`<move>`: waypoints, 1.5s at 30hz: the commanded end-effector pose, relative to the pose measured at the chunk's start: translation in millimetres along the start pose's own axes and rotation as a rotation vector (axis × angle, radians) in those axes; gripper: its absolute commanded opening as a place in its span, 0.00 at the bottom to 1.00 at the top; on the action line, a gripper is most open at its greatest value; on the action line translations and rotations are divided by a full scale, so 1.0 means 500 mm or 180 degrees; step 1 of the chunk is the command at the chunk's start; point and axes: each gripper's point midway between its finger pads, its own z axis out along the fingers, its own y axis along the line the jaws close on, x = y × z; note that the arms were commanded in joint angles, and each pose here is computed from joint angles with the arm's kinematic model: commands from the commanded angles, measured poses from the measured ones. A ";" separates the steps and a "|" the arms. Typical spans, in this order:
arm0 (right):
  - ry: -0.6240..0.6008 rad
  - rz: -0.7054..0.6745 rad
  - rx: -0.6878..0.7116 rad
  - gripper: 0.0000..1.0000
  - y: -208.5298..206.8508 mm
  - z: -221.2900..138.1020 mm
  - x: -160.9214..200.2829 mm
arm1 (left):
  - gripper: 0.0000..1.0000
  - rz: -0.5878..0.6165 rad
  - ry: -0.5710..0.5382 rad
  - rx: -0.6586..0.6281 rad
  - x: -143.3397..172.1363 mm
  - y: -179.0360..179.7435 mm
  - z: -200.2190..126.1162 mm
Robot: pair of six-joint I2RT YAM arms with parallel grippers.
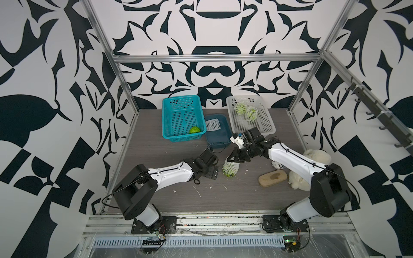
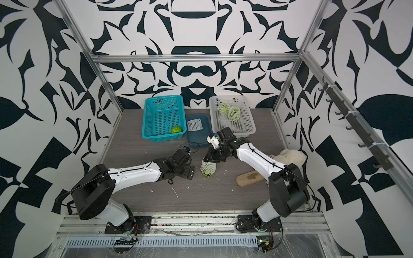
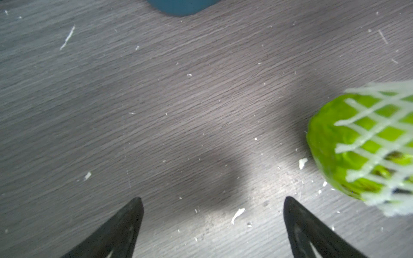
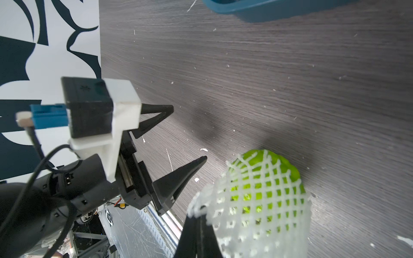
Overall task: Sleeve custard apples in foam nets
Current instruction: Put on the foam net on the custard apple.
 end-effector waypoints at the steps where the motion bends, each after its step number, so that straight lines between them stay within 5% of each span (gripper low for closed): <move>1: -0.0072 0.0023 0.0093 0.00 -0.012 -0.003 0.001 | 1.00 -0.0064 -0.0097 -0.0017 -0.008 0.012 -0.012; 24: -0.0039 -0.0214 0.0692 0.00 -0.056 0.027 0.023 | 1.00 -0.0176 -0.0298 0.0102 -0.042 0.005 -0.049; 28: -0.0052 -0.0304 0.0756 0.17 -0.046 0.017 0.023 | 1.00 -0.0182 -0.0338 0.0153 -0.054 -0.003 -0.057; 33: -0.0145 -0.0344 0.0754 0.60 -0.030 -0.007 0.015 | 1.00 -0.0220 -0.0405 0.0232 -0.066 -0.010 -0.072; 45: -0.0326 -0.0410 0.1135 0.67 -0.028 -0.071 0.000 | 1.00 -0.0203 -0.0447 0.0294 -0.077 -0.018 -0.083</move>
